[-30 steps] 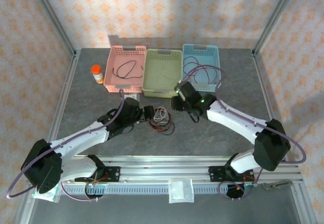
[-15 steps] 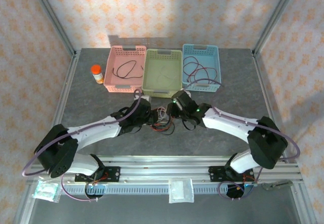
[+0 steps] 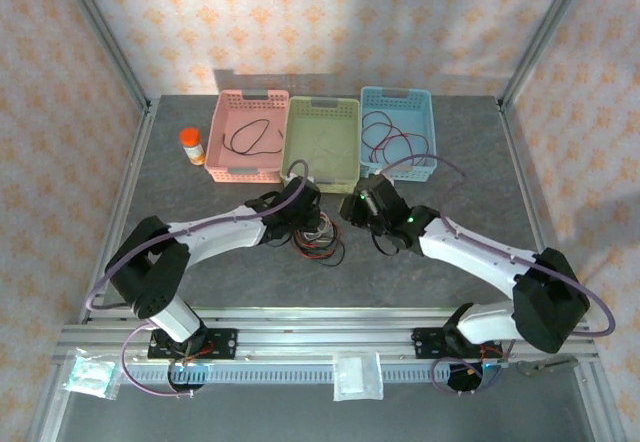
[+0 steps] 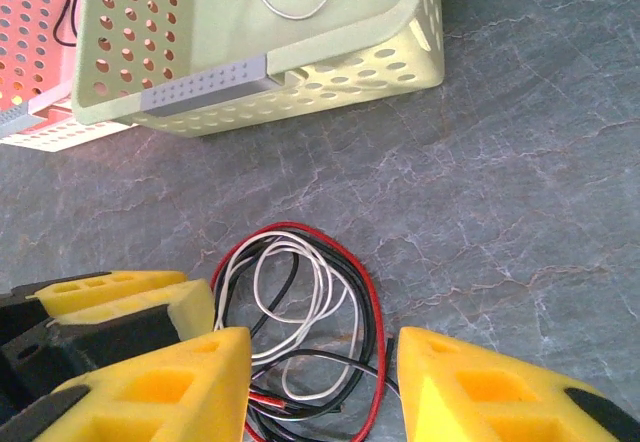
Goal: Untangle the cables
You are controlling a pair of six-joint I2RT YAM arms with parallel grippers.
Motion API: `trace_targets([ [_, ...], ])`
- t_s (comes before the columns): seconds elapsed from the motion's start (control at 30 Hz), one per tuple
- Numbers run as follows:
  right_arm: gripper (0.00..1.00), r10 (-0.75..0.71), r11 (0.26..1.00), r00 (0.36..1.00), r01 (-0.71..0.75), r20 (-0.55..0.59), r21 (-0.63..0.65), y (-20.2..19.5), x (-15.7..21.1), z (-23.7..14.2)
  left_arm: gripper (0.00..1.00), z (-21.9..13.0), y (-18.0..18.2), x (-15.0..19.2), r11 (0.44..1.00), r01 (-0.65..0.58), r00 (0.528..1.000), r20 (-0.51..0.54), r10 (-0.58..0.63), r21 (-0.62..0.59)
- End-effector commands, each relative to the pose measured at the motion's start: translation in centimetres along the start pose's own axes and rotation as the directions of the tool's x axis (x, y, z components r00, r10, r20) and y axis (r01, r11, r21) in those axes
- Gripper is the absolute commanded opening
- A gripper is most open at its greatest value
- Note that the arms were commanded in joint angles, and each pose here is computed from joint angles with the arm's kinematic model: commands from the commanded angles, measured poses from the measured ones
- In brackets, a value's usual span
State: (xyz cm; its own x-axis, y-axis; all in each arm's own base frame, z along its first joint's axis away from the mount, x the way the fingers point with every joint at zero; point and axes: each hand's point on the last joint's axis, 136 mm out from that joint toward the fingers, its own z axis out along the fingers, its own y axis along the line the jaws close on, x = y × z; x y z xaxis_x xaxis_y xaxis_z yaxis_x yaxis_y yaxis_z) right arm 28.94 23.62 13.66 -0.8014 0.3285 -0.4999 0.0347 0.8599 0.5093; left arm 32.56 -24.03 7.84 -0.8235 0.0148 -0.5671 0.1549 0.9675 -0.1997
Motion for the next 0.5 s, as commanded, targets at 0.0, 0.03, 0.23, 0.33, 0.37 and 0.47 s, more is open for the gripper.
trace_targets([
  [0.0,0.42,0.015,1.000,0.999,-0.016,0.031,0.016,-0.5,-0.6,-0.4,0.27,0.4,1.0,0.2,0.998,-0.040,0.999,-0.030,0.038,-0.058],
  [0.03,0.42,0.013,1.000,1.000,-0.014,0.027,0.020,-0.6,-0.5,-0.4,0.26,0.6,1.1,0.4,0.997,-0.042,0.999,-0.037,0.040,-0.064],
  [0.23,0.42,0.011,1.000,1.000,-0.012,0.020,0.015,-0.5,-0.3,-0.2,0.24,1.4,0.6,0.8,0.998,-0.038,0.998,-0.054,0.036,-0.040],
  [0.33,0.42,0.011,1.000,1.000,-0.011,0.019,0.014,-0.5,-0.3,-0.1,0.23,1.7,0.4,0.8,0.999,-0.036,0.998,-0.057,0.034,-0.031],
  [0.37,0.42,0.011,1.000,1.000,-0.011,0.019,0.015,-0.5,-0.3,-0.1,0.21,1.7,0.3,0.8,0.999,-0.036,0.998,-0.057,0.034,-0.032],
  [0.47,0.42,0.011,1.000,1.000,-0.012,0.029,0.018,-0.6,-0.5,-0.2,0.11,1.4,0.7,0.3,0.998,-0.031,0.999,-0.041,0.029,-0.059],
])
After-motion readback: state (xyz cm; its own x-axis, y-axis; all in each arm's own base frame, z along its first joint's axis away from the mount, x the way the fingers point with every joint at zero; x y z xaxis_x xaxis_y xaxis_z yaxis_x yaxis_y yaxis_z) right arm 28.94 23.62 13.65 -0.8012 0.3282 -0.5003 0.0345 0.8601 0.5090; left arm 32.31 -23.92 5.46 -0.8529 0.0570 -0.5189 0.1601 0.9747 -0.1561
